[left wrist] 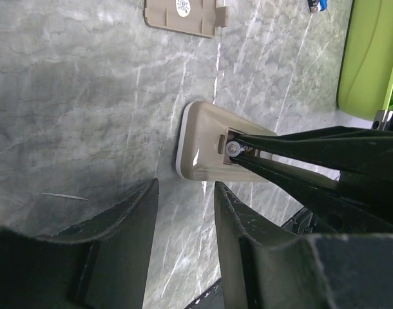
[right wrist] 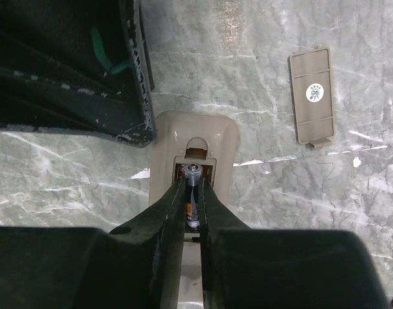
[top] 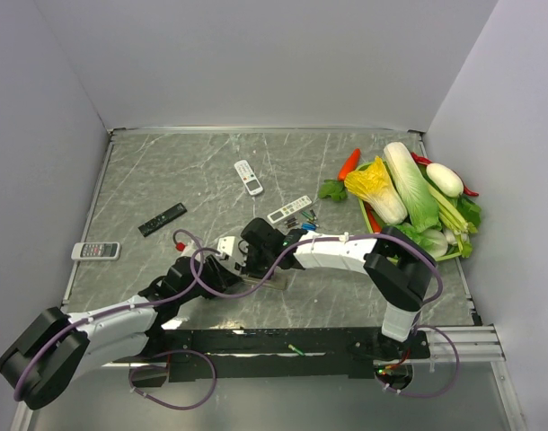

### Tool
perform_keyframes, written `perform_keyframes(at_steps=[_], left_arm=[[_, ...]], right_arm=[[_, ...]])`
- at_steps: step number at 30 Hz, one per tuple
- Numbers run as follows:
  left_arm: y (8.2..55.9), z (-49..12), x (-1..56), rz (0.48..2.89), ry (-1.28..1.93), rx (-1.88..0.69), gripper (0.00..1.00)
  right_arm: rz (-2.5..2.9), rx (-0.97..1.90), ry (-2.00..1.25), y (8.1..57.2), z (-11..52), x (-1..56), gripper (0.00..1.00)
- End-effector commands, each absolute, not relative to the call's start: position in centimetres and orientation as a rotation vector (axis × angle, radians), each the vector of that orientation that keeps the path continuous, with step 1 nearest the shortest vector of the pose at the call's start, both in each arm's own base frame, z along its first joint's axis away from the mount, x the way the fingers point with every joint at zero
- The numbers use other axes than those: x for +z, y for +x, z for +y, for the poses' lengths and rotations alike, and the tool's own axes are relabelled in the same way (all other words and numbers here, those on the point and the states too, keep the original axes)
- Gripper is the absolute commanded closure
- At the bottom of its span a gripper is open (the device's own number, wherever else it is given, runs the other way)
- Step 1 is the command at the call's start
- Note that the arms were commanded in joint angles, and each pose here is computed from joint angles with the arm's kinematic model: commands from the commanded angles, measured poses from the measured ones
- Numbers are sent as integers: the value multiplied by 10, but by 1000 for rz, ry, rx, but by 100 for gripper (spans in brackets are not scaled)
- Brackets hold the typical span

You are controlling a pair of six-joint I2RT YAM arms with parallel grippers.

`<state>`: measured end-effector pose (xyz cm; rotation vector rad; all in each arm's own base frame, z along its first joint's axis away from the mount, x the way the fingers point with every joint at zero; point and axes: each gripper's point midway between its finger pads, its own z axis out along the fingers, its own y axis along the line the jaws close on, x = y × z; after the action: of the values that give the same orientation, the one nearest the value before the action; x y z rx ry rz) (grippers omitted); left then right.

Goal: Load the batteries into the remote control

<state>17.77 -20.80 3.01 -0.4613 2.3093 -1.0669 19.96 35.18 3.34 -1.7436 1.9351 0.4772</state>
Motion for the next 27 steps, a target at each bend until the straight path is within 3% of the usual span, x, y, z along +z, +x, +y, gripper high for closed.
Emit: perform_keyframes(at_steps=[1, 9, 27], left_arm=[[174, -202, 18, 2360, -455, -988, 54], [174, -204, 17, 2369, -447, -978, 54], [180, -207, 23, 2355, -429, -967, 55]], right_arm=[[2069, 303, -1766, 207, 318, 13, 78], [2070, 300, -1738, 210, 320, 17, 69], [2068, 284, -1684, 214, 321, 27, 66]])
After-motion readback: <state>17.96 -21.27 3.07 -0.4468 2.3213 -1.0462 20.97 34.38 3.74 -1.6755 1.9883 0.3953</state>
